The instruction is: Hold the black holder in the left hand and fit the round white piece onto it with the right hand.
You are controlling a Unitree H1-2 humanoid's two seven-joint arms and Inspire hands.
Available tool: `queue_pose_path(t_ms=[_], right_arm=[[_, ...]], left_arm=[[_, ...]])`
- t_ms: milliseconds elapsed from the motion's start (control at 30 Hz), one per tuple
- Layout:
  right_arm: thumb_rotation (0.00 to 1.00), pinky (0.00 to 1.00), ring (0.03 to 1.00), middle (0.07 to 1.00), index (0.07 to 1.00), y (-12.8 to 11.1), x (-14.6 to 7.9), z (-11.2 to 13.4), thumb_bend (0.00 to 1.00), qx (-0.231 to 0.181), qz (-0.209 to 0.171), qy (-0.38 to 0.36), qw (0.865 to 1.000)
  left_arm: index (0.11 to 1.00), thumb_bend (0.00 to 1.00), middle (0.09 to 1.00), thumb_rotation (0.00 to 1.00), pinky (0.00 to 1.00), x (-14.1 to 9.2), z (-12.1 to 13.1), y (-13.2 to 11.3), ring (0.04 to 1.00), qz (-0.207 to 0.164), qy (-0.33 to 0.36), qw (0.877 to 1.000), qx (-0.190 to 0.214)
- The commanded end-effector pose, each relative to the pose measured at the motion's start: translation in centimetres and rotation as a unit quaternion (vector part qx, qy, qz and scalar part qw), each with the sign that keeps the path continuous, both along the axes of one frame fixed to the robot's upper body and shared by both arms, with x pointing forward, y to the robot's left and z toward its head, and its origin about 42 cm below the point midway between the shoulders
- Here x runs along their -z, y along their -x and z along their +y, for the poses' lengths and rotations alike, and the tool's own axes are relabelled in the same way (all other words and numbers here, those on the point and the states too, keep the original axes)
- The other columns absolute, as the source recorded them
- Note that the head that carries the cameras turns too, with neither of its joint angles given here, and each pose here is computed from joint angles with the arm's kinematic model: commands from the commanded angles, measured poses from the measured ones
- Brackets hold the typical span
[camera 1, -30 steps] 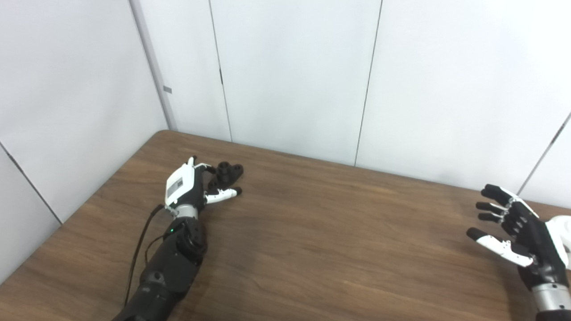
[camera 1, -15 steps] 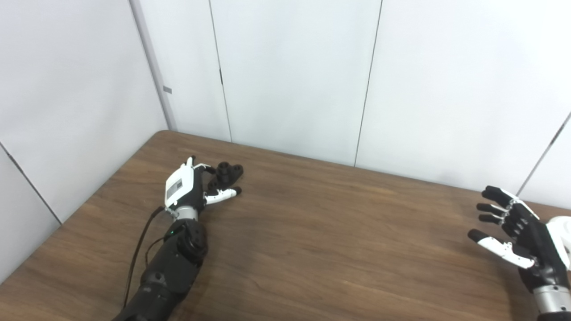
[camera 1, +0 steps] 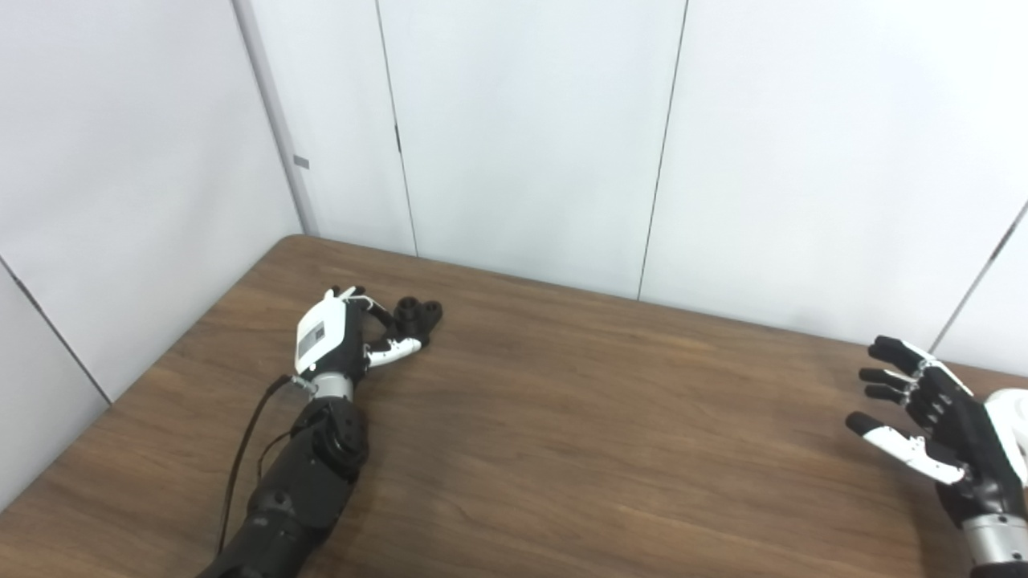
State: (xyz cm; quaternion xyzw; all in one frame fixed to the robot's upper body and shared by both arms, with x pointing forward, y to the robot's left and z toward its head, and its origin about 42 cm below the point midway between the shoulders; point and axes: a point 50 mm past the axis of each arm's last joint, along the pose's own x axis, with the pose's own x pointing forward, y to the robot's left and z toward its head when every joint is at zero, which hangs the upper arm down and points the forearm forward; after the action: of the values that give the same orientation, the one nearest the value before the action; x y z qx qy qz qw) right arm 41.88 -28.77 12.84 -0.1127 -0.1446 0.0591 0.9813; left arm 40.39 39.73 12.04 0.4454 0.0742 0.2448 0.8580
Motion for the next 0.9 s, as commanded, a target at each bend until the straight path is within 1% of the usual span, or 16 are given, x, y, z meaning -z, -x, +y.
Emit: queue_pose_path(t_ms=[0,200,300,367,533,633,733,867], right_arm=[[0.33,0.69,0.732,0.806,0.789,3.1,4.2,-1.2,0.74,0.018,0.051,-0.005,0.998],[0.33,0.67,0.721,0.801,0.784,3.1,4.0,-1.2,0.74,0.023,0.046,0.000,0.999],[0.34,0.66,0.719,0.800,0.780,3.1,3.7,-1.1,0.74,0.023,0.041,0.001,0.999],[0.34,0.67,0.721,0.806,0.780,3.2,3.5,-1.0,0.73,0.020,0.037,0.003,0.999],[0.34,0.67,0.714,0.784,0.783,3.1,3.3,-1.0,0.73,0.020,0.032,0.009,0.999],[0.35,0.68,0.717,0.783,0.791,3.1,3.1,-0.9,0.73,0.022,0.027,0.010,0.999],[0.34,0.69,0.718,0.781,0.792,3.2,2.9,-0.9,0.72,0.023,0.024,0.009,0.999],[0.33,0.69,0.717,0.783,0.799,3.3,2.7,-0.8,0.70,0.021,0.018,0.011,1.000]], left_arm=[[0.485,0.52,0.897,0.06,1.00,-1.2,1.2,-0.3,0.994,-0.010,-0.017,1.000,-0.005],[0.485,0.52,0.895,0.06,1.00,-1.2,0.7,-0.3,0.996,-0.009,-0.020,1.000,0.010],[0.484,0.52,0.898,0.06,1.00,-1.1,0.3,-0.3,1.000,-0.018,-0.012,0.999,0.032],[0.485,0.52,0.906,0.05,1.00,-1.0,-0.2,-0.2,1.000,-0.021,-0.009,0.998,0.053],[0.485,0.52,0.928,0.05,1.00,-0.9,-1.4,-0.1,1.000,-0.026,0.005,0.995,0.099],[0.485,0.52,0.941,0.05,1.00,-0.7,-2.3,-0.2,1.000,-0.021,0.003,0.991,0.133],[0.484,0.52,0.947,0.06,1.00,-0.2,-3.2,-0.3,1.000,-0.018,0.009,0.986,0.164],[0.484,0.52,0.939,0.06,1.00,0.2,-4.2,-0.4,1.000,-0.011,0.003,0.981,0.192]])
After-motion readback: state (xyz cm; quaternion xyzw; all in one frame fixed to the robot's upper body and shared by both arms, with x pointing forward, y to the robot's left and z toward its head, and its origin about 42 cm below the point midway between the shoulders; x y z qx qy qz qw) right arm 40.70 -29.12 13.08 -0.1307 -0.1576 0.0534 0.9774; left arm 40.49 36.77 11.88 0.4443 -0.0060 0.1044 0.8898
